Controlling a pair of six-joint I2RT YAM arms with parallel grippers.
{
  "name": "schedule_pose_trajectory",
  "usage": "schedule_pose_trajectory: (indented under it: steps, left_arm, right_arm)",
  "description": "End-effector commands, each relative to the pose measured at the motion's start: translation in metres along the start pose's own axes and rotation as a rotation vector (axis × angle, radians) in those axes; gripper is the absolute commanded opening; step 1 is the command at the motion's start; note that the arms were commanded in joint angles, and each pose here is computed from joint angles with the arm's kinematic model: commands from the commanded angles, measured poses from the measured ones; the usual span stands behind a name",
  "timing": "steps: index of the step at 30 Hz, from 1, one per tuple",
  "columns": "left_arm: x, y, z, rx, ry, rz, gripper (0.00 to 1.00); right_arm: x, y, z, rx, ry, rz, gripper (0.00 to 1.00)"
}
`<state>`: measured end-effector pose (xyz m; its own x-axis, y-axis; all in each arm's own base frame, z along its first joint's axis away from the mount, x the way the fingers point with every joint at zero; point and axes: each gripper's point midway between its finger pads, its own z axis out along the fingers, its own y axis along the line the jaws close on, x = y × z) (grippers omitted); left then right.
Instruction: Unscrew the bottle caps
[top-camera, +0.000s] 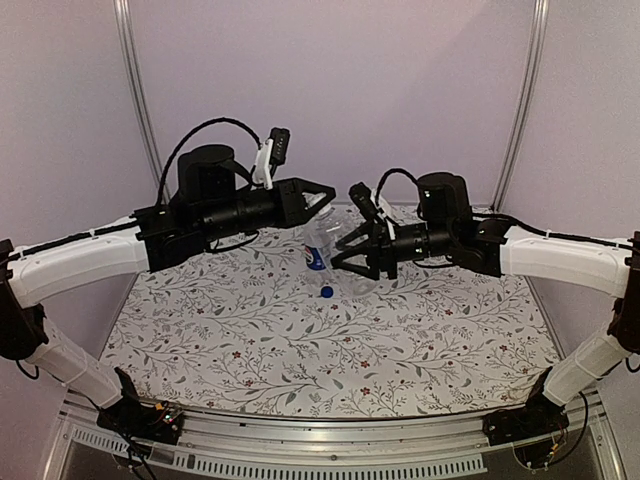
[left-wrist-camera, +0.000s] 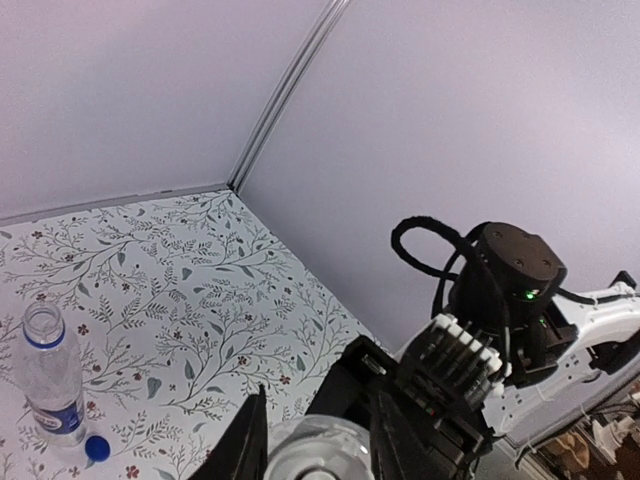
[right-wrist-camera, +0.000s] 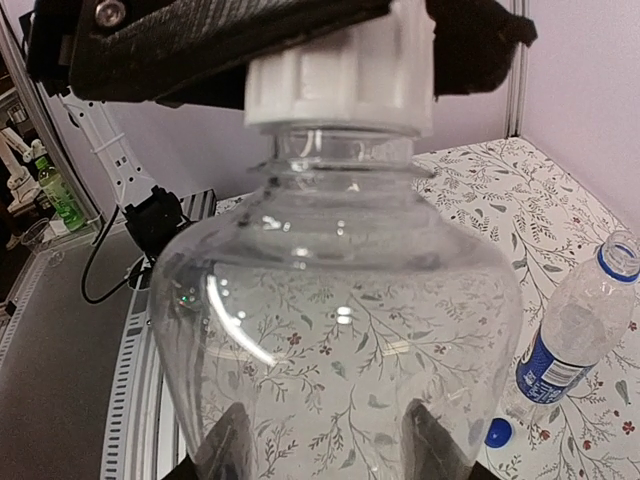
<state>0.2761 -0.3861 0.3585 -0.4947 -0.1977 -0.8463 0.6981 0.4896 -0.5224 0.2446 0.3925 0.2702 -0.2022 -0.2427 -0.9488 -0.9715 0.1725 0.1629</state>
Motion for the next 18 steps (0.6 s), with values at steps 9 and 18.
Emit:
schedule_pose_trajectory:
  steps: [9, 18]
  left_arm:
    - [-0.019, -0.046, -0.02, 0.202, -0.02, 0.11, 0.48]
    - [-0.024, -0.058, -0.035, 0.358, -0.022, 0.159, 0.7]
  right_arm:
    - [-0.008, 0.028, -0.005, -0.169, -0.029, -0.046, 0.48]
    - [-0.008, 0.048, -0.007, -0.302, -0.037, -0.042, 0.48]
